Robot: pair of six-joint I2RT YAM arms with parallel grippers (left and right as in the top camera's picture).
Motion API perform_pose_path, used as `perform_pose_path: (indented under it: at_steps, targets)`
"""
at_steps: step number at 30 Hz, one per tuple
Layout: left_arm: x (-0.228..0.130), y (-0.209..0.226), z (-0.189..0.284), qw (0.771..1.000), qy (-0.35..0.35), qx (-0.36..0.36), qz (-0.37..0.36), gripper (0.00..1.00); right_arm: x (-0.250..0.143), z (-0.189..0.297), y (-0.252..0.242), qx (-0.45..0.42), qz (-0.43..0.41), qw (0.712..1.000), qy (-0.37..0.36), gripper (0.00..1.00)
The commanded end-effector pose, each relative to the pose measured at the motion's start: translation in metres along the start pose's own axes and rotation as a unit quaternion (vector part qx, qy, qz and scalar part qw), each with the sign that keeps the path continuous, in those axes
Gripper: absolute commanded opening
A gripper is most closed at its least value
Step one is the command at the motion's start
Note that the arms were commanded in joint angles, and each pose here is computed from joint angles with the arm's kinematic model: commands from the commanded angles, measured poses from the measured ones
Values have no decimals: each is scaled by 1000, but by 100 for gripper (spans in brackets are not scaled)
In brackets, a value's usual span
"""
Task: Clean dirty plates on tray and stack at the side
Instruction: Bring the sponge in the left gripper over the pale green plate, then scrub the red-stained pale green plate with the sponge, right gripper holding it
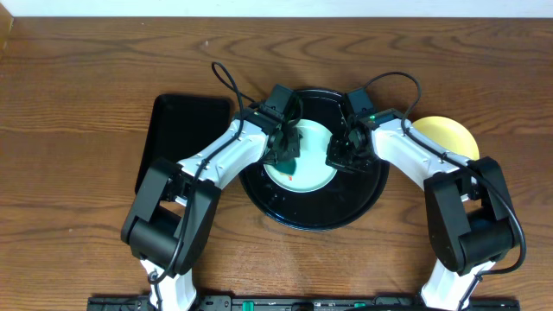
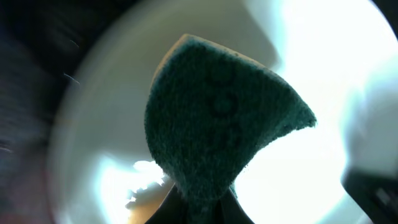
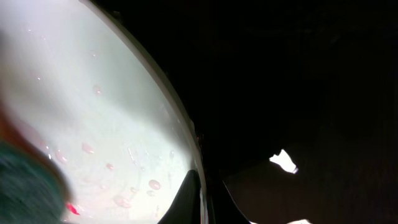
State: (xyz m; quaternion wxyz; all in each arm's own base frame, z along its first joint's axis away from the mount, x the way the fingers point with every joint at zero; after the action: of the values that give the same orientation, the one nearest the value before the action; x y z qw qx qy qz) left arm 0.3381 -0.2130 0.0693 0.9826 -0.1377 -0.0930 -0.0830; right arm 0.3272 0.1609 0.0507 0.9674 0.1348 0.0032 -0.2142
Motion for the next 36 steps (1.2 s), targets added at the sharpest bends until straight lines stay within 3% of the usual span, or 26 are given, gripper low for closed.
perform_pose_path:
  at_steps: [1, 7, 13, 20, 29, 36]
  targets:
    - [-14, -30, -2, 991, 57, -117, -9, 8, -13, -18, -6, -25, 2, 999, 26, 1]
    - [-8, -29, -3, 993, 39, -112, -20, 8, -13, -18, -6, -25, 2, 999, 26, 1]
    - [24, -2, -5, 998, -59, 12, -26, 8, -13, -18, -6, -25, 2, 999, 26, 1]
    - [52, 23, 5, 980, -151, 129, -18, 8, -13, -18, -6, -25, 2, 999, 27, 1]
    - [47, 22, 3, 983, -136, 125, -20, 8, -15, -19, -4, -28, 8, 999, 24, 1]
    - [1, -1, -7, 997, 3, 3, -78, 8, -15, -19, -4, -28, 8, 999, 23, 1]
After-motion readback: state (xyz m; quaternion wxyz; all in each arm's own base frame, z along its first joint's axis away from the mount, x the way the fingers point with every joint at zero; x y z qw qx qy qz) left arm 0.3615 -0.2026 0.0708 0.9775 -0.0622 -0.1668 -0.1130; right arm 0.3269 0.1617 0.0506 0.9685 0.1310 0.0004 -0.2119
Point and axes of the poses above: each gripper's point midway between its finger pads, its own z axis back along the fingers, its own y axis along the line the jaws close on, x = y × z, the point moved 5 cm from there along z, back along the fingers, and after that the axes turned 12 degrees about -z, right-handed, at the moved point
